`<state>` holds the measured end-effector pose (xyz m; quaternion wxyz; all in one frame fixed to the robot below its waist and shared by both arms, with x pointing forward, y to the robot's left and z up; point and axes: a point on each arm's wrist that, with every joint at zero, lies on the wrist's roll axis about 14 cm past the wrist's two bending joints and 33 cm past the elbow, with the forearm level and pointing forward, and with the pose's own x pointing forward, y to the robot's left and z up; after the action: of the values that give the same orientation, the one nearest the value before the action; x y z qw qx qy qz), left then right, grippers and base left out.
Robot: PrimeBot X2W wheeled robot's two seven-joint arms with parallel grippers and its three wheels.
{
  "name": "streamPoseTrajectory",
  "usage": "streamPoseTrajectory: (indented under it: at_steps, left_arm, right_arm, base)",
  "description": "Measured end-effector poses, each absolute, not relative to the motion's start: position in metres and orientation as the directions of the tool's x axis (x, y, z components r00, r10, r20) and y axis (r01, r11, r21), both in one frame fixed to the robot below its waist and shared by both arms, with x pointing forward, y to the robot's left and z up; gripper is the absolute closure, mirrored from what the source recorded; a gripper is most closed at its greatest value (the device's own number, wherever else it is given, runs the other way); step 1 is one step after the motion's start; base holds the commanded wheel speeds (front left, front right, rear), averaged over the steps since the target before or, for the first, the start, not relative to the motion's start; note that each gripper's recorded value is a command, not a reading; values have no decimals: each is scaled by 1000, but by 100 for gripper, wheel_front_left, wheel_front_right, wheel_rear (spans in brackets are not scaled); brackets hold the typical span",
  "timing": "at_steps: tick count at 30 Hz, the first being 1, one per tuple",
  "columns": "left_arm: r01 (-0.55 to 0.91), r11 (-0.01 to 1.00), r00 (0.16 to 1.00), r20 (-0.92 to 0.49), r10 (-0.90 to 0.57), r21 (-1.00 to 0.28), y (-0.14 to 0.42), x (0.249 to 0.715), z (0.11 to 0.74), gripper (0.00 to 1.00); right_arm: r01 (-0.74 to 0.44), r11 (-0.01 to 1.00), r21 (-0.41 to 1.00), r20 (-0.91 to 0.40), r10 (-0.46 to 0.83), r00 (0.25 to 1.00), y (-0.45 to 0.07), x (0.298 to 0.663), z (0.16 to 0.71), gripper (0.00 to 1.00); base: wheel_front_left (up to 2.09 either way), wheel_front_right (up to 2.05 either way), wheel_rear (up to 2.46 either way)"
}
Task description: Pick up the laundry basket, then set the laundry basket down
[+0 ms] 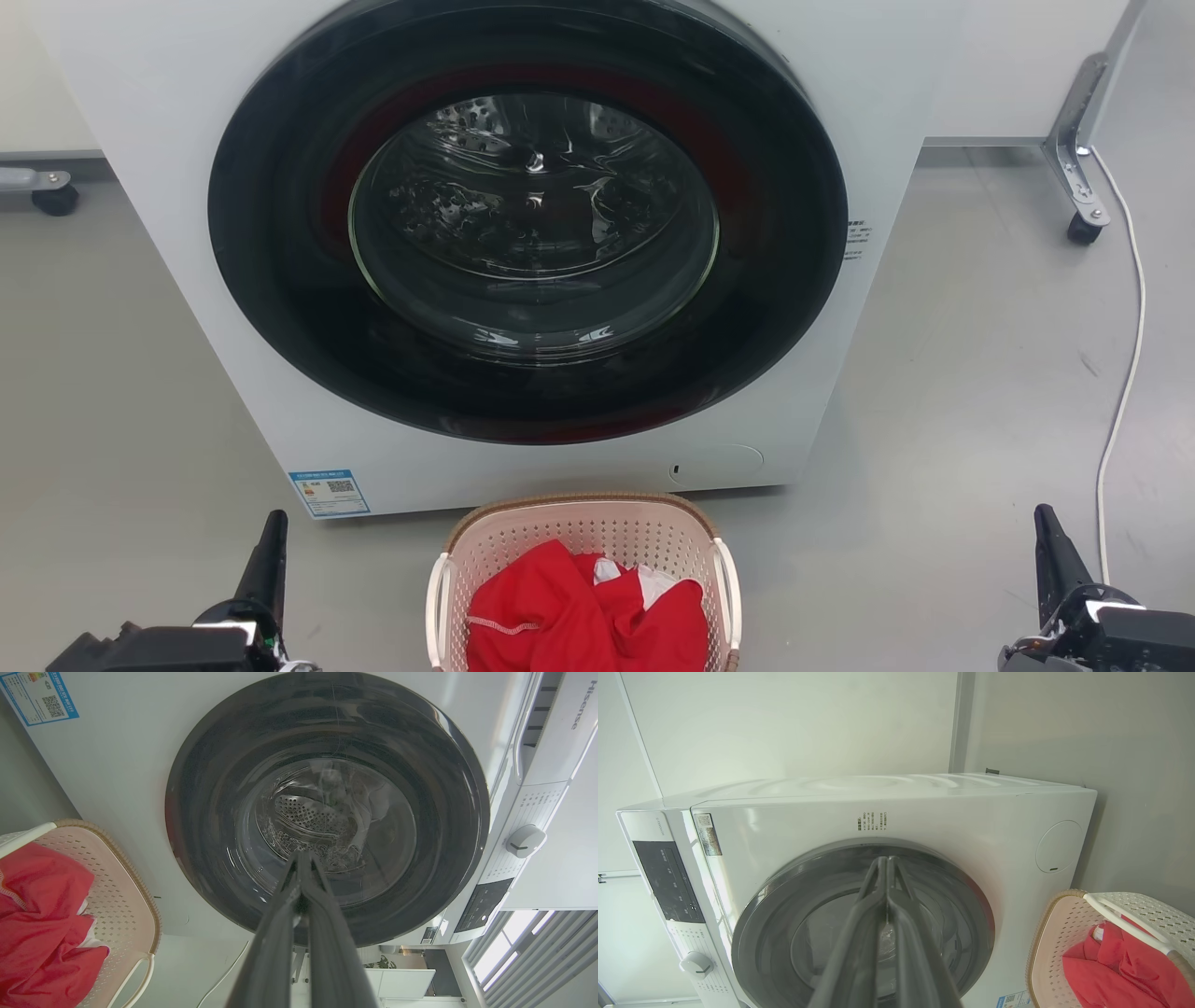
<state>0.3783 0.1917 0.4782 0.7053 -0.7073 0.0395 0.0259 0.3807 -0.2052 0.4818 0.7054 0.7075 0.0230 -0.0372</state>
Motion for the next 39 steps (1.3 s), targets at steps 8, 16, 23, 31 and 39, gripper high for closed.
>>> streamPoseTrajectory:
  at_steps: [8, 16, 23, 31, 39]
  left_arm:
    - [-92, -2, 996, -92, -20, -996, 192, 378, 478, 100]
    - [-92, -2, 996, -92, -20, -996, 192, 378, 478, 100]
    - [-92, -2, 996, -92, -20, -996, 192, 378, 478, 100]
    - [-92, -2, 996, -92, -20, -996, 192, 378, 478, 100]
    - [-92, -2, 996, -92, -20, -996, 192, 378, 478, 100]
  right_arm:
    - [85, -5, 996, -85, -20, 996, -205, 381, 482, 100]
    - [85, -5, 996, -85, -20, 996, -205, 381, 482, 100]
    - [85, -5, 996, -85, -20, 996, -205, 381, 482, 100]
    - [85, -5, 996, -85, -20, 996, -205, 381, 482, 100]
    - [84, -5, 996, -84, -20, 996, -205, 381, 482, 100]
  base:
    - [0, 0, 0]
    - [0, 0, 0]
    - [0, 0, 0]
    - [0, 0, 0]
    - [0, 0, 0]
